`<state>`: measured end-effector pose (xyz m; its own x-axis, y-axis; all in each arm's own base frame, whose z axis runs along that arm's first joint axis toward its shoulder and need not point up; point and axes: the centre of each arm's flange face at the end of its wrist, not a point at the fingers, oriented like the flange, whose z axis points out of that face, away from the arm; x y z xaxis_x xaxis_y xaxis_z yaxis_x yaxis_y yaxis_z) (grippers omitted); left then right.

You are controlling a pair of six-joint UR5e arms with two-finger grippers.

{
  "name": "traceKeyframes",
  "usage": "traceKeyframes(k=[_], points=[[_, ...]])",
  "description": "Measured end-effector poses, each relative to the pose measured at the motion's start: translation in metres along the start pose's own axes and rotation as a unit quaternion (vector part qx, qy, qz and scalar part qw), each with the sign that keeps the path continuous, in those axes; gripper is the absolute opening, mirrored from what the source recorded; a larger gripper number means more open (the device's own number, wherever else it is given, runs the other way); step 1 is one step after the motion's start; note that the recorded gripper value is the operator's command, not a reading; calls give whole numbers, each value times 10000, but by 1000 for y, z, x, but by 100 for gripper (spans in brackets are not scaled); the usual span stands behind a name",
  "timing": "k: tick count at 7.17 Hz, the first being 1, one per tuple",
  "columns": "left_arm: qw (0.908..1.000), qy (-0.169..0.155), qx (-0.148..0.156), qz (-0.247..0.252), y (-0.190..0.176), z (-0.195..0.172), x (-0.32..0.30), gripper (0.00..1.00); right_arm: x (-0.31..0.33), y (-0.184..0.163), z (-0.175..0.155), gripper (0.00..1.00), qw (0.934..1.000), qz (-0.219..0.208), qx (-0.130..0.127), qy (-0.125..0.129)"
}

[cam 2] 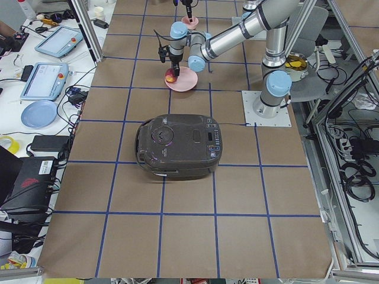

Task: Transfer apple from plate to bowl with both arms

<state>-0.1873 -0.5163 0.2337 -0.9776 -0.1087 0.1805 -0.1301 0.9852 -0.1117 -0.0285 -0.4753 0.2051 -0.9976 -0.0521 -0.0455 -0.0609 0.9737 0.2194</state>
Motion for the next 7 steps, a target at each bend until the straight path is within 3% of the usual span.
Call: traceKeyframes(k=[2,3,5,7], points=[[9976,5,33,696,-7,-1,1,100,-2,1,-5,0,10000,-8,-12,26],[9953,-2,54,964,-10,-2,2,100,-9,-3,-12,0,9999,18,100,-99],[9943,-20,112,1060,-20,-7,4,100,-50,-18,-40,0,9986,85,255,-460],[9964,-47,10,847,-22,2,2,100,-135,-24,-48,0,9986,-17,258,-457]])
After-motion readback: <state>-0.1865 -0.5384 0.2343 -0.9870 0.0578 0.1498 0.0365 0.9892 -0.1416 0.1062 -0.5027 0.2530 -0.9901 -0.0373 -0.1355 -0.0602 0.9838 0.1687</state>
